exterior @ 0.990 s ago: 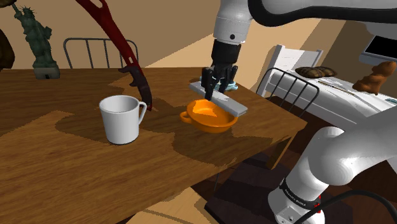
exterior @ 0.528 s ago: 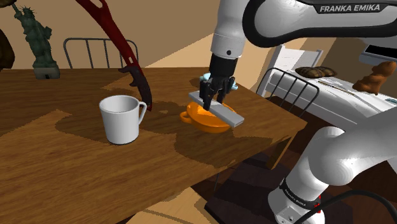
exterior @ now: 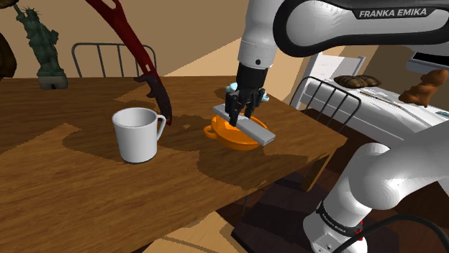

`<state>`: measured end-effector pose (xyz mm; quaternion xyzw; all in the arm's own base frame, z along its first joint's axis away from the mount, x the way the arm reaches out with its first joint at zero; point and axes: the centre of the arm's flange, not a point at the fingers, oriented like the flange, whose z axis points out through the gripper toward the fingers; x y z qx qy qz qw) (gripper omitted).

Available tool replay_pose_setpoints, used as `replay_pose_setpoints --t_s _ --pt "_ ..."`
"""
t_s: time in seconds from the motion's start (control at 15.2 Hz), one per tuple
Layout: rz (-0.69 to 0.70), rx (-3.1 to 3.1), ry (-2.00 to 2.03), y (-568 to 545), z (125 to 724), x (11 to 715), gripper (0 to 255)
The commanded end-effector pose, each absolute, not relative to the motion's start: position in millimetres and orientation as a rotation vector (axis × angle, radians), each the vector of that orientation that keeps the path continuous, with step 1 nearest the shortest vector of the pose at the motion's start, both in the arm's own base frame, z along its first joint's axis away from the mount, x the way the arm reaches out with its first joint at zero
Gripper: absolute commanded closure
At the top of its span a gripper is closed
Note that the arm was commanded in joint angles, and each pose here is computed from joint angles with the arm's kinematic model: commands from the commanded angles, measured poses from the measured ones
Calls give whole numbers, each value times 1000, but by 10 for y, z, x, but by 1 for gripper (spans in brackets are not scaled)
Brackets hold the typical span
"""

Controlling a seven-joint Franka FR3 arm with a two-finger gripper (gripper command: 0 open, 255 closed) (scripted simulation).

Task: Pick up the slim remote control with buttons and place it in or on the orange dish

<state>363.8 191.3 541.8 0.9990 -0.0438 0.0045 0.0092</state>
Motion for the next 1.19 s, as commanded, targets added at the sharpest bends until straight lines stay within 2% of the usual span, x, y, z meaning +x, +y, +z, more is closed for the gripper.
replay_pose_setpoints --t_s 0.0,0.33,0.59,1.12 --pt "13 3120 -137 1913 5413 3638 0" --pt "13 3120 -137 1913 5413 3638 0" --pt "13 3120 -137 1922 5913 3635 0" --pt "13 3120 -137 1923 5913 3635 0"
